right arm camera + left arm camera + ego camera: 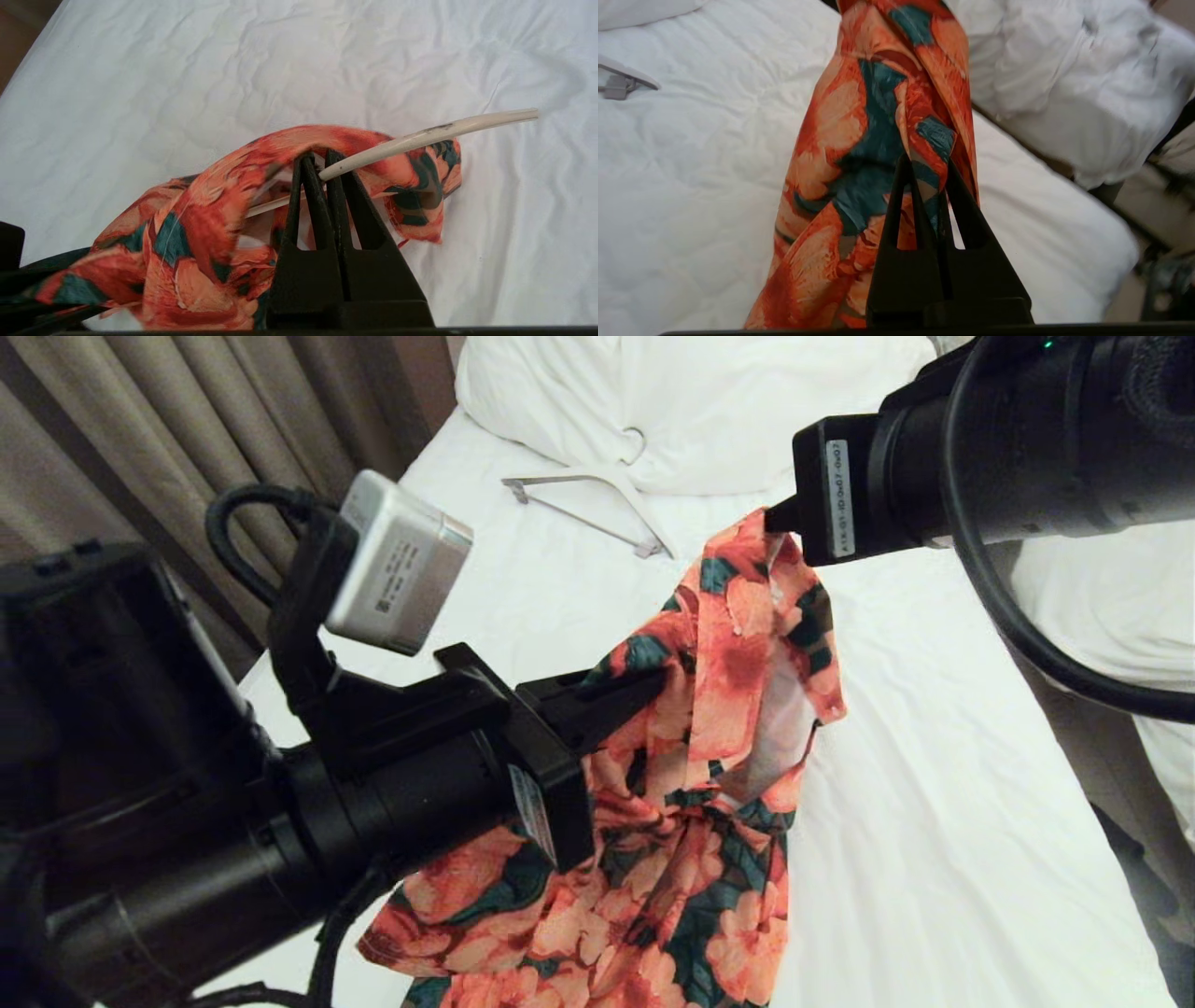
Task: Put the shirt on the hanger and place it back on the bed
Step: Take the clothes hanger out of the clothes
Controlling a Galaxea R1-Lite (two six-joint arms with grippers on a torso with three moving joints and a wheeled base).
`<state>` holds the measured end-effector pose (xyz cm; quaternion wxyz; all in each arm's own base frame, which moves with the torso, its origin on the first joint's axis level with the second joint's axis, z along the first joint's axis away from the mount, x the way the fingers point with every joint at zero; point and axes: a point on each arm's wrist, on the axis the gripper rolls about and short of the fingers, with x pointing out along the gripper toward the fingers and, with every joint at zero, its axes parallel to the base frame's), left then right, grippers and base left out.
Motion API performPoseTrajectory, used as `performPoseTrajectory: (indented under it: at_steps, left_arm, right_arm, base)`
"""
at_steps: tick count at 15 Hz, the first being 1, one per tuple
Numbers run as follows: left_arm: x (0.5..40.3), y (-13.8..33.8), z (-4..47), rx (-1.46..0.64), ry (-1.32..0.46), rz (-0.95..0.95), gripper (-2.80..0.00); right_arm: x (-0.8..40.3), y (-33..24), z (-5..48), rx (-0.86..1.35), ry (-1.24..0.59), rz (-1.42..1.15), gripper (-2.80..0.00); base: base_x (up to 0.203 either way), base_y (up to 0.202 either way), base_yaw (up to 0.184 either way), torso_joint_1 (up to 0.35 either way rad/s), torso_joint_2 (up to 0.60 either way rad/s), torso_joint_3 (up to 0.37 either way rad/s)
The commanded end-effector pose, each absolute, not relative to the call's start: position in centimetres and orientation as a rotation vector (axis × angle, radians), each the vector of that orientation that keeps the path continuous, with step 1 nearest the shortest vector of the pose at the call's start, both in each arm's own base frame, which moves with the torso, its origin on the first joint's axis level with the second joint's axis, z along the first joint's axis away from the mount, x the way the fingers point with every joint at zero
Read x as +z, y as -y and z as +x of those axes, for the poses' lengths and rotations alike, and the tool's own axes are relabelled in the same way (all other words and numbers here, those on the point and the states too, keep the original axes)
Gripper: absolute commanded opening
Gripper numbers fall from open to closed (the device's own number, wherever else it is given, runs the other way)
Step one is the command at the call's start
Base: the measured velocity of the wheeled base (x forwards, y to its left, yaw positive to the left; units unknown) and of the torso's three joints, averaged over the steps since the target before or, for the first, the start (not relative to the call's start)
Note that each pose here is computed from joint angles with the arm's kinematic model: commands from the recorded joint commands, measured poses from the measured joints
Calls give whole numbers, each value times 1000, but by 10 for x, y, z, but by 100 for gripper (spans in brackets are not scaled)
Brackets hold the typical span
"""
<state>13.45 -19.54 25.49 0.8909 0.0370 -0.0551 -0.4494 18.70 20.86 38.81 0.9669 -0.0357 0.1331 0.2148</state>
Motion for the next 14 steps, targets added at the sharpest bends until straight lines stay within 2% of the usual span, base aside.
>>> performPoseTrajectory:
  at_steps: [1, 11, 12, 14]
  left_arm:
    - [247, 195, 134, -934, 109, 125, -280]
    - [235, 184, 135, -926, 119, 239, -280]
    - [235, 185, 135, -927, 124, 246, 0]
    - [237, 184, 135, -924, 131, 240, 0]
  right_arm:
    - [391, -204, 185, 429, -259, -74, -280]
    - [399, -194, 181, 397, -218, -116, -280]
    - [399, -194, 181, 397, -220, -117, -280]
    - [399, -194, 181, 397, -220, -117, -280]
  base:
    - [0, 0, 0, 0, 0, 0]
    - [0, 0, 0, 0, 0, 0]
    - [0, 0, 0, 0, 0, 0]
    - [0, 0, 0, 0, 0, 0]
